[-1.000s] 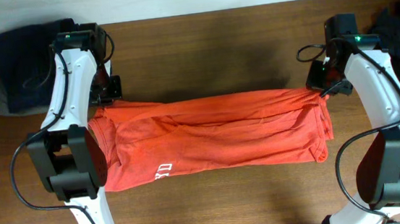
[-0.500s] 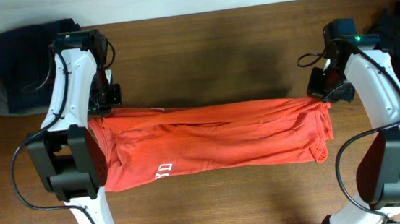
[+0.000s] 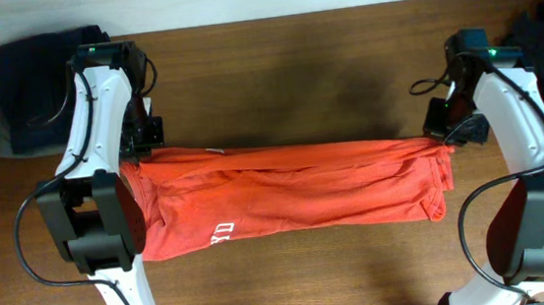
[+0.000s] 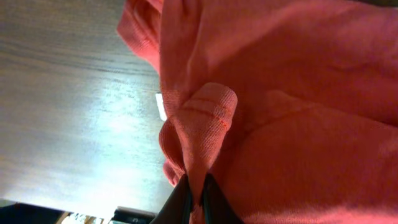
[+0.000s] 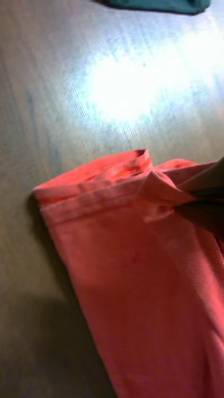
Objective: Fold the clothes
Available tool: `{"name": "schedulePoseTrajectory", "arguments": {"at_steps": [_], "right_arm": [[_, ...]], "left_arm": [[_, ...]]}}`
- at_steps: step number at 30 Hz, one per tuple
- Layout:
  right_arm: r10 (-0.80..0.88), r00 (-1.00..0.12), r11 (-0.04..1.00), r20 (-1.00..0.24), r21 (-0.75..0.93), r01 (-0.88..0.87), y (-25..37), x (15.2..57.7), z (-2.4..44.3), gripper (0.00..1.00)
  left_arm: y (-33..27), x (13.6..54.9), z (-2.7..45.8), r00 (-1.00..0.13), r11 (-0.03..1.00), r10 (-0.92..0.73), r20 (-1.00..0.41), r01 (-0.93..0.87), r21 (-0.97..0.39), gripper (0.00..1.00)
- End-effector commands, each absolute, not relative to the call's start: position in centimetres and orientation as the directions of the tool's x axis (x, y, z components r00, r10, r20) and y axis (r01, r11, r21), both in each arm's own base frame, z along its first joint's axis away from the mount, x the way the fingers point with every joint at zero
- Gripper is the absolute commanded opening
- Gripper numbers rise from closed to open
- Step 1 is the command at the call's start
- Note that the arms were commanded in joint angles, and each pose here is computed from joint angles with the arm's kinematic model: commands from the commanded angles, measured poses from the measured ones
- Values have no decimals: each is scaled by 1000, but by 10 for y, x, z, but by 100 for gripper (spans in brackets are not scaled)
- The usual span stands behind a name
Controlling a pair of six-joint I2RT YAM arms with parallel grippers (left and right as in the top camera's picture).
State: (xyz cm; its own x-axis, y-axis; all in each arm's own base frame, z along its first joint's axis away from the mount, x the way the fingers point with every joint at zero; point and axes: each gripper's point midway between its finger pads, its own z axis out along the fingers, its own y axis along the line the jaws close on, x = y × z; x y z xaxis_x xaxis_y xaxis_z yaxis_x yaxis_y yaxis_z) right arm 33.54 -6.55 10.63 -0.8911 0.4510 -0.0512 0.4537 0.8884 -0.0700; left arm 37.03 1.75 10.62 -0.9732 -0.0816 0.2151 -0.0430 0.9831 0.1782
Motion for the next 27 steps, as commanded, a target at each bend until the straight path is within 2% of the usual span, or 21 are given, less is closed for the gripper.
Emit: {"name": "schedulePoseTrajectory", "arguments": {"at_steps": [1,2,3,4,9,13,17,19,21,23,27], "right_arm": [[493,-866,861,-88,-93,500,-83,331,118,4],[499,-863,858,-84,-95,505,-86,330,118,4],[504,-860,855,-79,-96,510,-88,328,118,16],[507,-859,853,-73,-98,512,-88,326,118,24],[497,-865,860,-64,-101,501,-87,324,118,24],[497,-866,860,-61,-103,500,-87,323,118,27],[497,-866,860,-60,-102,501,-87,323,118,38],[497,-866,860,-61,-102,501,-87,324,118,41],[497,-865,860,-62,-98,501,-87,324,117,49],[497,-865,861,-65,-89,502,-86,326,117,60],[498,-865,861,-66,-84,502,-85,327,116,69]], "left_arm": [[27,365,117,-975,978,-82,205,-38,207,8],[27,365,117,-975,978,-82,205,-38,207,9],[27,365,117,-976,978,-82,204,-39,207,11],[27,365,117,-976,978,-82,204,-39,207,11],[26,365,117,-975,978,-81,207,-37,207,12],[27,360,119,-970,978,-82,228,-33,208,25],[27,354,120,-965,977,-81,249,-28,209,47],[26,354,120,-965,978,-81,250,-29,207,51],[26,355,120,-966,978,-82,247,-30,205,61],[25,361,118,-972,980,-81,222,-37,197,63],[23,384,113,-988,981,-81,129,-57,184,63]]}}
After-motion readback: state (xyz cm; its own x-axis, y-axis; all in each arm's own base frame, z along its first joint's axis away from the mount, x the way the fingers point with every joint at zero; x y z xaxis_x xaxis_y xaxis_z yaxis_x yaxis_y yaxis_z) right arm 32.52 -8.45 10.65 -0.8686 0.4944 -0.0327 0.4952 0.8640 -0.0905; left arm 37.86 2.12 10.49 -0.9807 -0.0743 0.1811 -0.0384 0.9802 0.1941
